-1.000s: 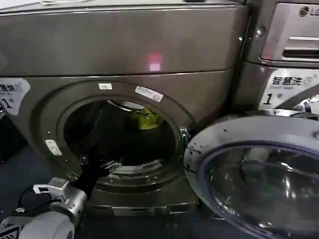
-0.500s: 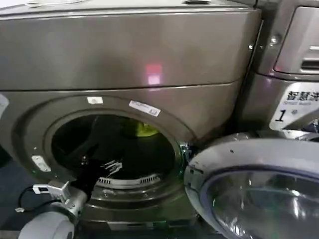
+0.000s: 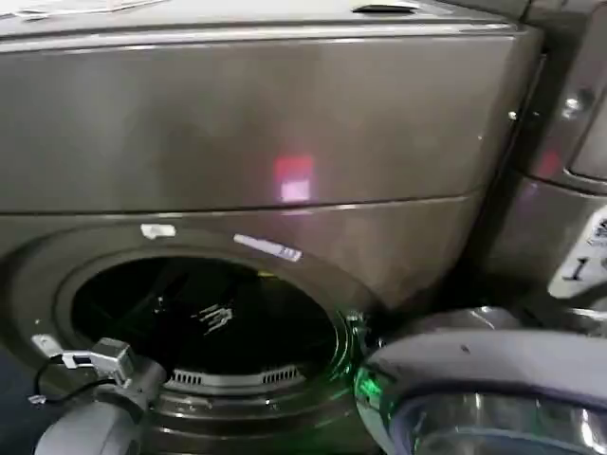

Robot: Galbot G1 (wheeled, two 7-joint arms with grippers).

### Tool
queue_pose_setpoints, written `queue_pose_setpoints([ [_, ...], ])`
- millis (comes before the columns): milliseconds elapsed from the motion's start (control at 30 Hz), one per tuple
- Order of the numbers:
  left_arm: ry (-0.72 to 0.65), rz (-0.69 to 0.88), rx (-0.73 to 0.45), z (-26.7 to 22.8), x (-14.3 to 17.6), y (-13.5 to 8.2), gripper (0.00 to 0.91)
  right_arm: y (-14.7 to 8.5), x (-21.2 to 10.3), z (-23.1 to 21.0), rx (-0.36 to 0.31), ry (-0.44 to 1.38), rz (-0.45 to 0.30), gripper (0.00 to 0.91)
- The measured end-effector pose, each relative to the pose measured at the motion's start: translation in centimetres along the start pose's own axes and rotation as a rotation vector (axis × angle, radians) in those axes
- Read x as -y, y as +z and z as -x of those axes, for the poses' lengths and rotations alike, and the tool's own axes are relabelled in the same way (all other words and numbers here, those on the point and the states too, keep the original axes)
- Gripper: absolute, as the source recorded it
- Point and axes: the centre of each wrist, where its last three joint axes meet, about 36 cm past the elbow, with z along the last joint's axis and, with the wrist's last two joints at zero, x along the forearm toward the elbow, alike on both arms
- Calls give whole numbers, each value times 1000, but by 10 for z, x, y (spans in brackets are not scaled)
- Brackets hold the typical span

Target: Grasp the clothes from the dryer.

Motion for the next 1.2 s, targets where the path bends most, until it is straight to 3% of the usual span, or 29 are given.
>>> queue_pose_setpoints([
  [500, 12, 21, 10, 41, -5, 11, 907, -21, 5, -4, -13, 19, -131, 907],
  [933, 31, 15, -2, 168, -24, 20, 907, -33, 13, -5, -2, 34, -162, 907],
  [1200, 128, 112, -119, 264, -37, 21, 907, -28, 16, -3, 5, 36, -145, 907],
])
